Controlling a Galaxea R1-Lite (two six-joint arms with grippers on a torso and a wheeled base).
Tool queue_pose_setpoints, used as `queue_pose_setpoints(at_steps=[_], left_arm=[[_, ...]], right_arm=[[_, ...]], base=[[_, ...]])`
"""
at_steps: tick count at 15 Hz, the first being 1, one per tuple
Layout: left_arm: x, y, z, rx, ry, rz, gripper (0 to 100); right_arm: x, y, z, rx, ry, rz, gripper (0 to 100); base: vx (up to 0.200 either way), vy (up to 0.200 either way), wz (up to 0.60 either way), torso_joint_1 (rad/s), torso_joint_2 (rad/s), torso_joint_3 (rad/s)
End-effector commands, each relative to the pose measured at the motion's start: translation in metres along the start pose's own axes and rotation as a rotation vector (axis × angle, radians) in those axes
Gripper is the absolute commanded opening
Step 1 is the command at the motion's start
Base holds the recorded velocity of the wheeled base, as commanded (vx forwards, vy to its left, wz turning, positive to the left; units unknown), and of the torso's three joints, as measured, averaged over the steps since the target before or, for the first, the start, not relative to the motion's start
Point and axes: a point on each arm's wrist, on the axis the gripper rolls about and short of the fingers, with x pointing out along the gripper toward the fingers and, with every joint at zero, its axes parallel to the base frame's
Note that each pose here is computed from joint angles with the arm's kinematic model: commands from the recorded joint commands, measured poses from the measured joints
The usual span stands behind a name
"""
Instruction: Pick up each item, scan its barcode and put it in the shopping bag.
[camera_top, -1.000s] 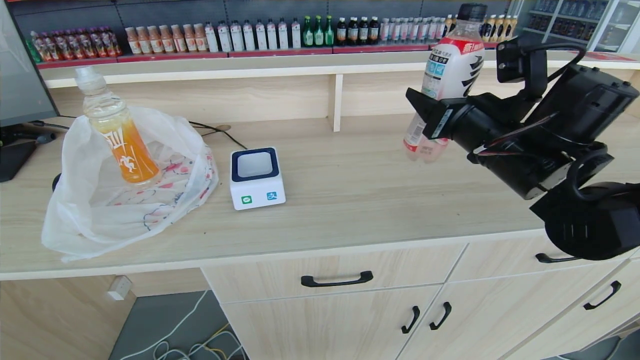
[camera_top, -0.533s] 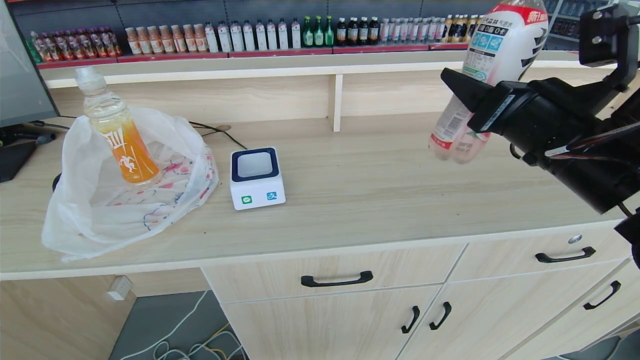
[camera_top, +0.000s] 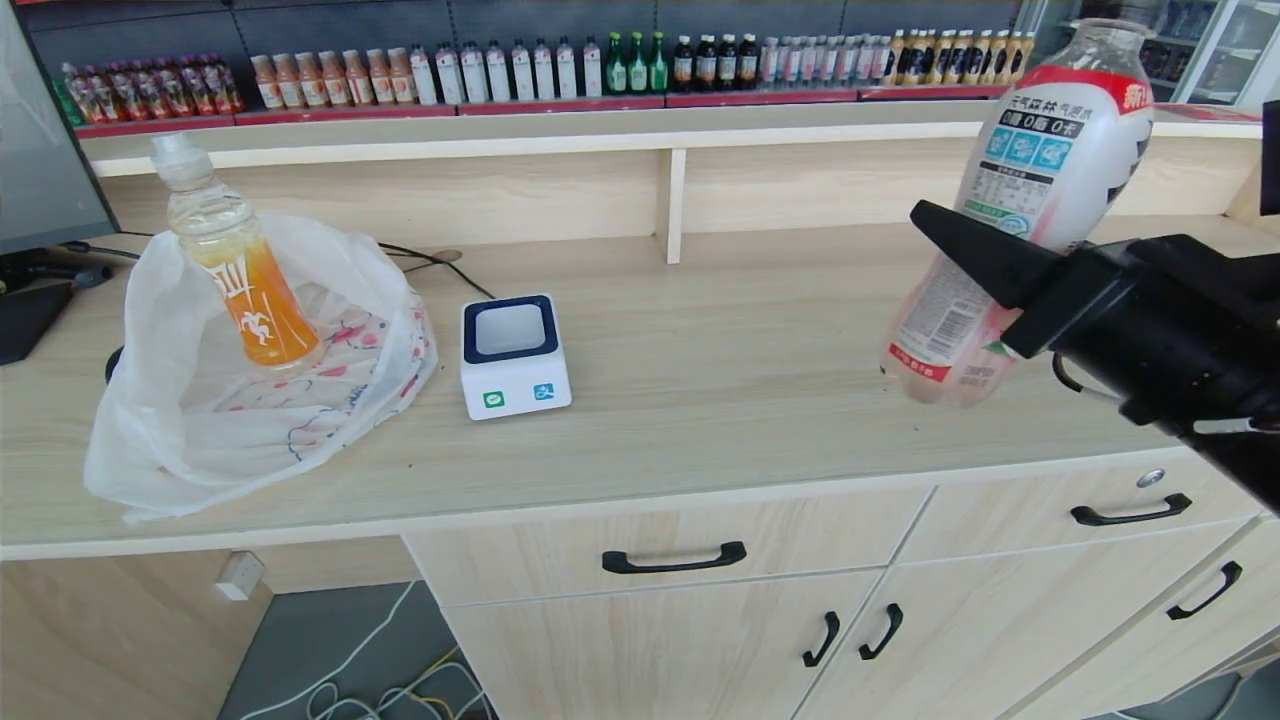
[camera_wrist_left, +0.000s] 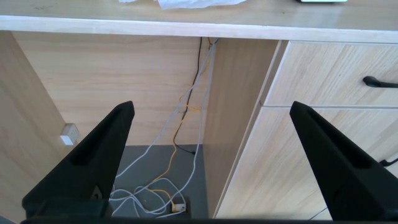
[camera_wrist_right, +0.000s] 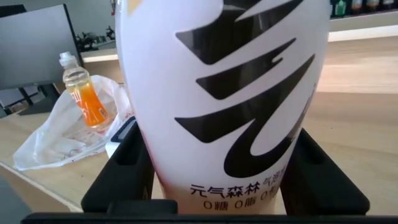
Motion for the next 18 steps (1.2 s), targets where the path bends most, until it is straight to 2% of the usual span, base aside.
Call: queue_pose_setpoints(at_steps=[1, 7, 11, 14, 16, 18], left_arm=[[0.0, 0.0, 0.0, 0.0, -0.001, 0.001, 100], [0.0, 0.0, 0.0, 0.0, -0.001, 0.001, 100], [0.0, 0.0, 0.0, 0.0, -0.001, 0.001, 100], [0.0, 0.0, 0.0, 0.0, -0.001, 0.001, 100], [0.0, 0.0, 0.0, 0.0, -0.001, 0.001, 100], [0.0, 0.0, 0.0, 0.0, -0.001, -0.001, 100]], right_arm=[[-0.007, 0.001, -0.023, 0.037, 0.043, 0.041, 0], [0.015, 0.006, -0.053, 0.116, -0.006, 0.181, 0], [0.025, 0.011, -0.05, 0.158, 0.017, 0.432, 0], [0.025, 0.013, -0.05, 0.18, 0.048, 0.556, 0], [0.027, 0.022, -0.047, 0.212, 0.058, 0.636, 0], [0.035, 0.042, -0.041, 0.25, 0.036, 0.723, 0]], base=[[0.0, 0.0, 0.0, 0.0, 0.0, 0.0], [0.0, 0.0, 0.0, 0.0, 0.0, 0.0], [0.0, 0.0, 0.0, 0.0, 0.0, 0.0], [0.0, 0.0, 0.0, 0.0, 0.0, 0.0], [0.0, 0.0, 0.0, 0.0, 0.0, 0.0], [0.0, 0.0, 0.0, 0.0, 0.0, 0.0]])
